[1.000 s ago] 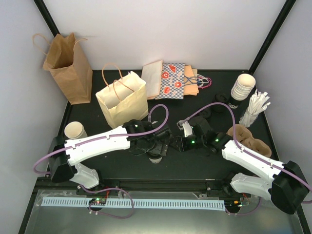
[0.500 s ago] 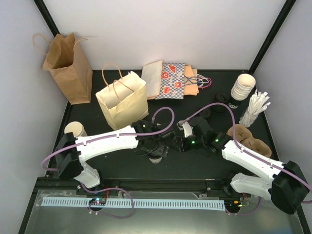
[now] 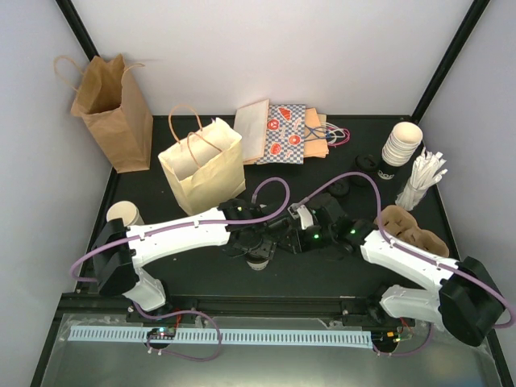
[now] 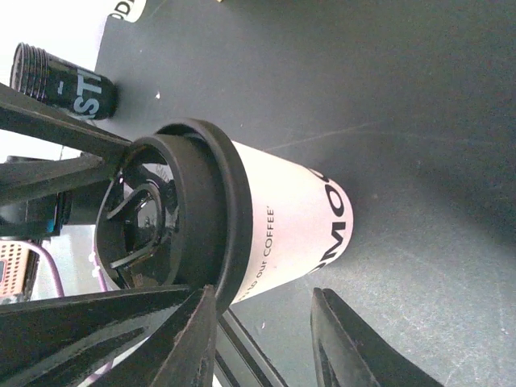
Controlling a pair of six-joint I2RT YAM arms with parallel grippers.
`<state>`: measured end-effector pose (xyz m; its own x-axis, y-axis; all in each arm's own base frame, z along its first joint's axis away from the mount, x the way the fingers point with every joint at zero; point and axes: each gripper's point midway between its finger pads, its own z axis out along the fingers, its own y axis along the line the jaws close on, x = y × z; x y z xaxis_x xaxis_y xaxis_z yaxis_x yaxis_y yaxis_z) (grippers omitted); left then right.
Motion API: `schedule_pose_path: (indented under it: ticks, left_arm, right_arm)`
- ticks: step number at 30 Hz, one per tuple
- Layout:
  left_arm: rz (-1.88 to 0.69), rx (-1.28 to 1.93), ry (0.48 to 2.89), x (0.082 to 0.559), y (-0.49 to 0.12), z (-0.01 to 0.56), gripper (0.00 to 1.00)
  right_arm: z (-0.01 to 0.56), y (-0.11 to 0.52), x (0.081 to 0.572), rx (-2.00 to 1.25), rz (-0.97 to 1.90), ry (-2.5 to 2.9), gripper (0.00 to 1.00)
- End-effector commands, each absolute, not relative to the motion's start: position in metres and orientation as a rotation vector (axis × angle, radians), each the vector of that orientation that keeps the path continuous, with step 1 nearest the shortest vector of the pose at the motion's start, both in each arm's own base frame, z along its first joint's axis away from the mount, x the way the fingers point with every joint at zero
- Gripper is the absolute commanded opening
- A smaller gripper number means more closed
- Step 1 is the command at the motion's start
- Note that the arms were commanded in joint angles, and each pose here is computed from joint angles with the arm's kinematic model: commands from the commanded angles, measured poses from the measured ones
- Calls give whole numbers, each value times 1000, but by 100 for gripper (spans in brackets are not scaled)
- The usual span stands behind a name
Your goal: Pack the takeout coffee
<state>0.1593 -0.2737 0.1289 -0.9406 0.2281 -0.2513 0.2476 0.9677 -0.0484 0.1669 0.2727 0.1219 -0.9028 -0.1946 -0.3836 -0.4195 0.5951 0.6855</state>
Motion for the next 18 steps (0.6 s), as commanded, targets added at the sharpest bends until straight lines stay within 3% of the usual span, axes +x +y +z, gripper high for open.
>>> schedule_pose_path:
  ticks: [1,18]
  left_arm:
    - [-42,368,2875,161,-267,121,71]
    - [-60,408,2889,159,-271,113,69]
  right_arm:
    - [123,281,163,-515,1307,2539,36]
    - [102,289,165,-468,1351,2586,35]
